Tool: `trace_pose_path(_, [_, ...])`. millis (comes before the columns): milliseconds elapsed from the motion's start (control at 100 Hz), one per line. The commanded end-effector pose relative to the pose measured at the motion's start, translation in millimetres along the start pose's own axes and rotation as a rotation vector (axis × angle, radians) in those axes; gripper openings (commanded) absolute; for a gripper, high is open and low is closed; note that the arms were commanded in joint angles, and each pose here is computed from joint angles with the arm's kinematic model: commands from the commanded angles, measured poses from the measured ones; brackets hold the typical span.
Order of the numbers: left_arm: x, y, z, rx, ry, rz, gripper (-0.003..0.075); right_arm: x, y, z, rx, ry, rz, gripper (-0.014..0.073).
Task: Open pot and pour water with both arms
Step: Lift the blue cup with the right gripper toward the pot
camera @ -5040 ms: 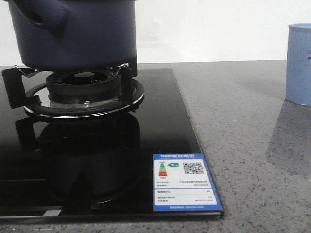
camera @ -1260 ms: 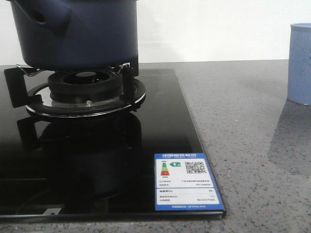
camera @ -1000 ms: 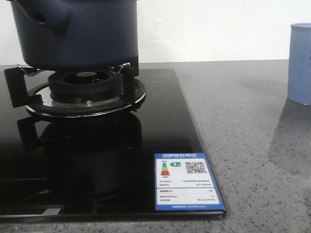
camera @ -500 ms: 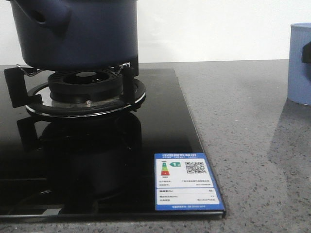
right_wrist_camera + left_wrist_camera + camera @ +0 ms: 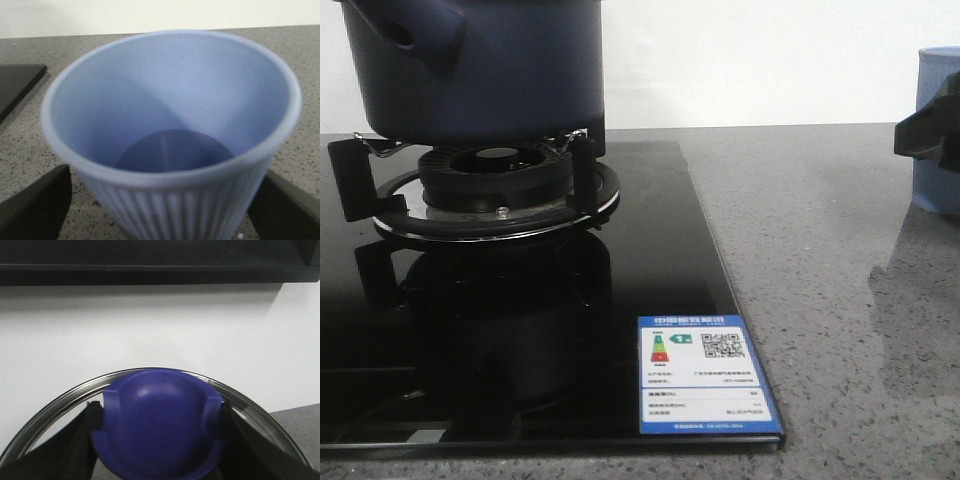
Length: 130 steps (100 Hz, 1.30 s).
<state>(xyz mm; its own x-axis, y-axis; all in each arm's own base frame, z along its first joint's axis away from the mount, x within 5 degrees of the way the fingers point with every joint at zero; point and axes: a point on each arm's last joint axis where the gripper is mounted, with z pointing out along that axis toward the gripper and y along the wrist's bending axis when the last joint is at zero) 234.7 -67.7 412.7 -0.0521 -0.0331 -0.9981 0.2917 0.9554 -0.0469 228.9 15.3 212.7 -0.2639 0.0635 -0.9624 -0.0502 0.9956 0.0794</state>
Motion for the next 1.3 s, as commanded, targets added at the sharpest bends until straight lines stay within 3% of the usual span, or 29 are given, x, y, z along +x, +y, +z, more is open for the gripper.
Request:
trace_pose_path(0, [-30,3,-12,-0.041,-0.164,-0.005,0.0328,-13,3,6,-0.02,-0.111,-0.016,0.0631])
trace_pose_path(270, [-30,3,-12,-0.041,-0.164,-0.005,0.0328,-8,2,13,-0.021,-0.119,-0.015,0.061])
trace_pose_path(630, [-30,3,-12,-0.042,-0.166,-0.005,0.0328,-9,3,13,-0.022,-0.127,-0.015,0.0341])
trace_pose_path(1080, [-30,3,-12,-0.042,-0.166,-0.005,0.0328,-24,6,3,-0.053,-0.218,-0.046,0.0336])
trace_pose_path(1290, [-30,3,-12,-0.042,-0.166,-0.005,0.0328,-50,11,-4,-0.073,-0.13,-0.147,0.0337])
